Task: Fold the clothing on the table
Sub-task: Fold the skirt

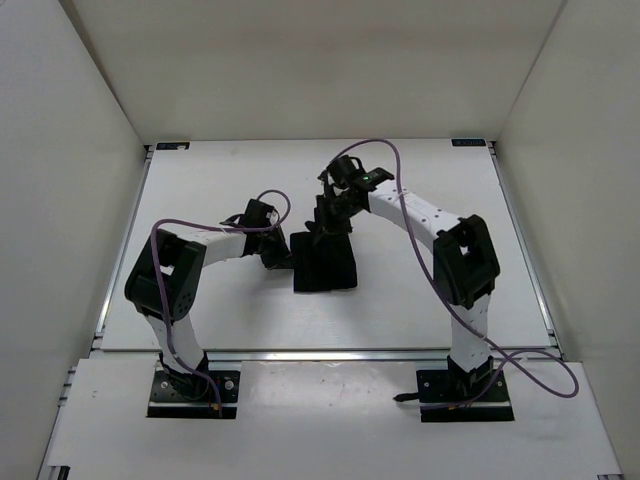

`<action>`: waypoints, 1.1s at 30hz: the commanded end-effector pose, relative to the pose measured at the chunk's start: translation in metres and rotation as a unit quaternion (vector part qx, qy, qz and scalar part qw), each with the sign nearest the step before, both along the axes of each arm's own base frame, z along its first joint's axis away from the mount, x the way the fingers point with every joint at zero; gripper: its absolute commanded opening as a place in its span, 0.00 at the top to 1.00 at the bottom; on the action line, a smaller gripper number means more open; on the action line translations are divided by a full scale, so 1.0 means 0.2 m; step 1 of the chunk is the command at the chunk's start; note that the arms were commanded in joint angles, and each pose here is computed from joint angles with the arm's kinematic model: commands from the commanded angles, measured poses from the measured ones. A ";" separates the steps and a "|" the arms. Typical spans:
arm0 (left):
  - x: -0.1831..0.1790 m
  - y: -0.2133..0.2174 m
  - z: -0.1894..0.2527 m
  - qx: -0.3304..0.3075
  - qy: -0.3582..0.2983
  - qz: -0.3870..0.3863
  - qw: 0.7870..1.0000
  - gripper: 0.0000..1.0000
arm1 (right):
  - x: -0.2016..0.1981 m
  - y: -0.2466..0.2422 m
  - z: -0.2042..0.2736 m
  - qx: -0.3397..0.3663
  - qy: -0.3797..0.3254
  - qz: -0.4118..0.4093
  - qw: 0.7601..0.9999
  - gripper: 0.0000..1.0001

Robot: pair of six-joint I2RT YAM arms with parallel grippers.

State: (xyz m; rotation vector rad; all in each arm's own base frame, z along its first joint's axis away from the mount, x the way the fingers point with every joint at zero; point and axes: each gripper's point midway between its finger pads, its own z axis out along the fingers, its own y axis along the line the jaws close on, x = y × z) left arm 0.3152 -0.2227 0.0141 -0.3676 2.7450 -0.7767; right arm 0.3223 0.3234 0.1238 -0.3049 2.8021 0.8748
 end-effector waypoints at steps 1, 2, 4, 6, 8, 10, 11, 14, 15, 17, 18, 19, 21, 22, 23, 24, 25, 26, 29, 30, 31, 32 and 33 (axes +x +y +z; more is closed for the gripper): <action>-0.03 0.05 -0.06 0.009 0.010 0.008 1.000 1.00 | 0.05 0.14 0.06 0.024 -0.011 -0.011 1.000 1.00; -0.03 0.05 -0.06 0.009 0.008 0.004 1.000 1.00 | 0.06 0.17 0.05 0.023 -0.014 -0.007 1.000 1.00; -0.03 0.05 -0.05 0.005 0.010 0.004 1.000 1.00 | 0.05 0.20 0.00 0.014 -0.003 -0.009 1.000 1.00; -0.03 0.07 -0.06 0.007 0.009 0.004 1.000 1.00 | 0.05 0.22 -0.02 0.012 -0.003 -0.006 1.000 0.99; -0.03 0.08 -0.06 0.004 0.010 0.008 1.000 1.00 | 0.03 0.25 -0.07 0.008 0.002 0.001 1.000 1.00; -0.03 0.08 -0.04 -0.004 0.010 0.006 1.000 1.00 | -0.01 0.26 -0.10 -0.004 0.014 0.009 1.000 0.99; -0.03 0.08 -0.04 -0.009 0.011 0.007 1.000 0.99 | 0.00 0.26 -0.11 -0.009 0.014 0.010 1.000 0.99; -0.02 0.11 0.01 -0.035 0.009 0.023 0.999 0.90 | -0.05 0.27 -0.16 -0.025 0.020 0.022 0.999 0.94; 0.00 0.12 0.04 -0.042 0.005 0.031 0.999 0.85 | -0.06 0.28 -0.16 -0.023 0.016 0.027 0.999 0.90; 0.01 0.14 0.10 -0.061 -0.002 0.039 0.997 0.80 | -0.07 0.31 -0.15 -0.014 0.013 0.031 0.999 0.77; 0.01 0.15 0.12 -0.066 -0.006 0.045 0.997 0.76 | -0.08 0.33 -0.15 -0.010 0.015 0.036 0.999 0.73; 0.02 0.15 0.15 -0.071 -0.014 0.046 0.996 0.69 | -0.06 0.33 -0.11 -0.002 0.007 0.035 0.999 0.68; 0.00 0.15 0.20 -0.085 -0.016 0.051 0.995 0.57 | -0.05 0.37 -0.04 0.014 -0.012 0.041 0.999 0.53; 0.01 0.16 0.22 -0.090 -0.020 0.056 0.994 0.52 | -0.04 0.38 0.00 0.021 -0.020 0.042 0.999 0.50; 0.00 0.16 0.23 -0.094 -0.022 0.058 0.994 0.50 | -0.02 0.38 0.04 0.025 -0.031 0.040 0.998 0.47; 0.01 0.18 0.26 -0.099 -0.022 0.067 0.993 0.47 | -0.03 0.38 0.11 0.032 -0.042 0.041 0.998 0.44; 0.02 0.18 0.28 -0.103 -0.031 0.068 0.992 0.42 | -0.01 0.38 0.13 0.036 -0.050 0.039 0.997 0.40; 0.02 0.19 0.30 -0.108 -0.034 0.072 0.991 0.40 | -0.01 0.37 0.20 0.043 -0.064 0.034 0.996 0.39; 0.01 0.20 0.35 -0.111 -0.036 0.077 0.990 0.38 | -0.01 0.30 0.29 0.060 -0.087 0.016 0.994 0.39; 0.00 0.21 0.34 -0.104 -0.037 0.082 0.990 0.39 | -0.04 0.26 0.28 0.062 -0.077 0.004 0.995 0.43; -0.01 0.22 0.36 -0.103 -0.038 0.088 0.990 0.39 | -0.07 0.23 0.20 0.060 -0.064 -0.003 0.996 0.47; -0.01 0.25 0.38 -0.094 -0.045 0.097 0.990 0.38 | -0.05 0.21 0.25 0.079 -0.076 -0.012 0.994 0.64; -0.02 0.28 0.36 -0.085 -0.042 0.106 0.990 0.39 | -0.11 0.19 0.20 0.084 -0.054 -0.009 0.995 0.78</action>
